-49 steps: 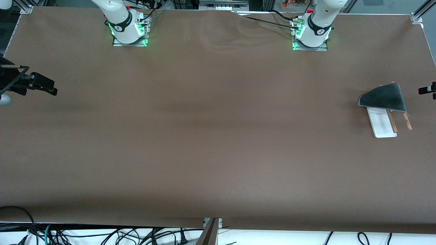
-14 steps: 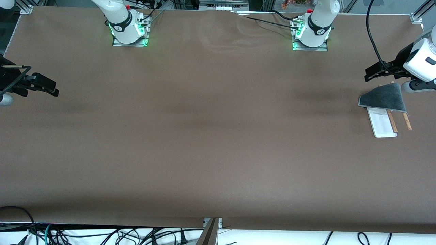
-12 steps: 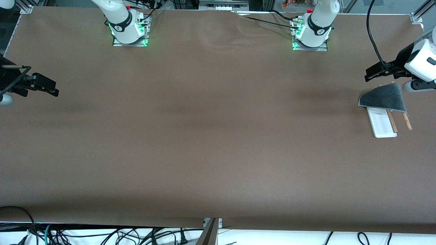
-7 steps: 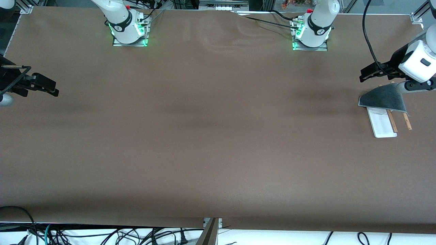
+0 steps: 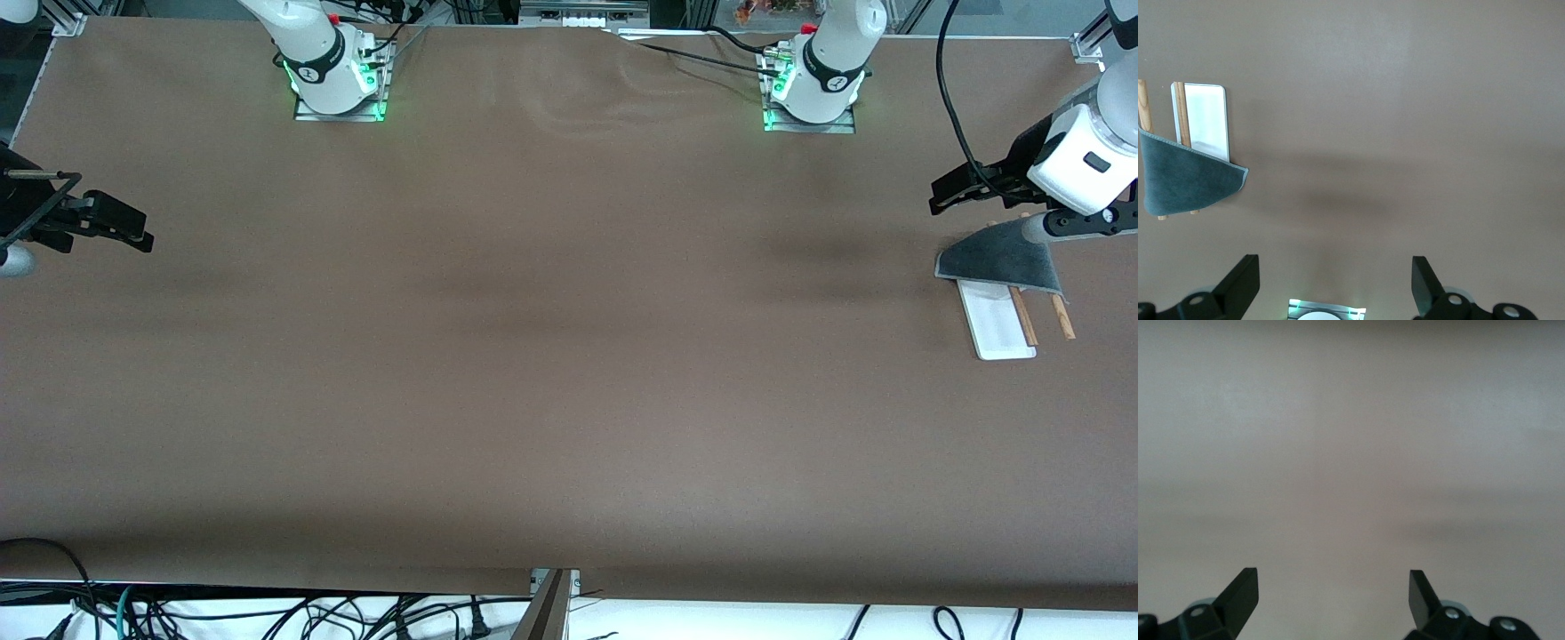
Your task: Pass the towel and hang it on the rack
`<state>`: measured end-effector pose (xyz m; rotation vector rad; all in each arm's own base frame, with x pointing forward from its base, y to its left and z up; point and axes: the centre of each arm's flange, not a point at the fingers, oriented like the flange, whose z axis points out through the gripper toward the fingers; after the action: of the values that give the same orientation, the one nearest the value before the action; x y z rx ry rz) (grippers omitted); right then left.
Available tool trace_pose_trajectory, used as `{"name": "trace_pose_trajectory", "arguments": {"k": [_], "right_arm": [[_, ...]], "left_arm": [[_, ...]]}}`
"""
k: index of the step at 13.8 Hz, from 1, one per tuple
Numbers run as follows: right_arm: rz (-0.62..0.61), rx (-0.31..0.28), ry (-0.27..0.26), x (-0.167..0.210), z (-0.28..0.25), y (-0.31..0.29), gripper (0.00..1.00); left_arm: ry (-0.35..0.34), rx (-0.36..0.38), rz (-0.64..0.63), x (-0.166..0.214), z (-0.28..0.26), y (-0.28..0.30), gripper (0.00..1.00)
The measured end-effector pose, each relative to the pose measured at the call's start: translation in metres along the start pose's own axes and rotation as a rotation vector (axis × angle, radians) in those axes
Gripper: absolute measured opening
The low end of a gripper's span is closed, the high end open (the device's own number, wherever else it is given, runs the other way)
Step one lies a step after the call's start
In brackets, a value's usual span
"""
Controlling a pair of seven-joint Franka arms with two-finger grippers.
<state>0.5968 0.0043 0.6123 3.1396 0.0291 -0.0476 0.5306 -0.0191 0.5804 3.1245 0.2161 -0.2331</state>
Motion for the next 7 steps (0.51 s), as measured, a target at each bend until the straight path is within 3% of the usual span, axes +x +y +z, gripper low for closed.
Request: {"name": "trace_pose_trajectory", "arguments": {"k": [7], "right_arm": [[0.000, 0.000, 0.004, 0.0004, -0.0003, 0.0000, 1.00]], "left_arm": [[-0.003, -0.002, -0.011, 0.0012, 0.0006, -0.0059, 1.00]]}}
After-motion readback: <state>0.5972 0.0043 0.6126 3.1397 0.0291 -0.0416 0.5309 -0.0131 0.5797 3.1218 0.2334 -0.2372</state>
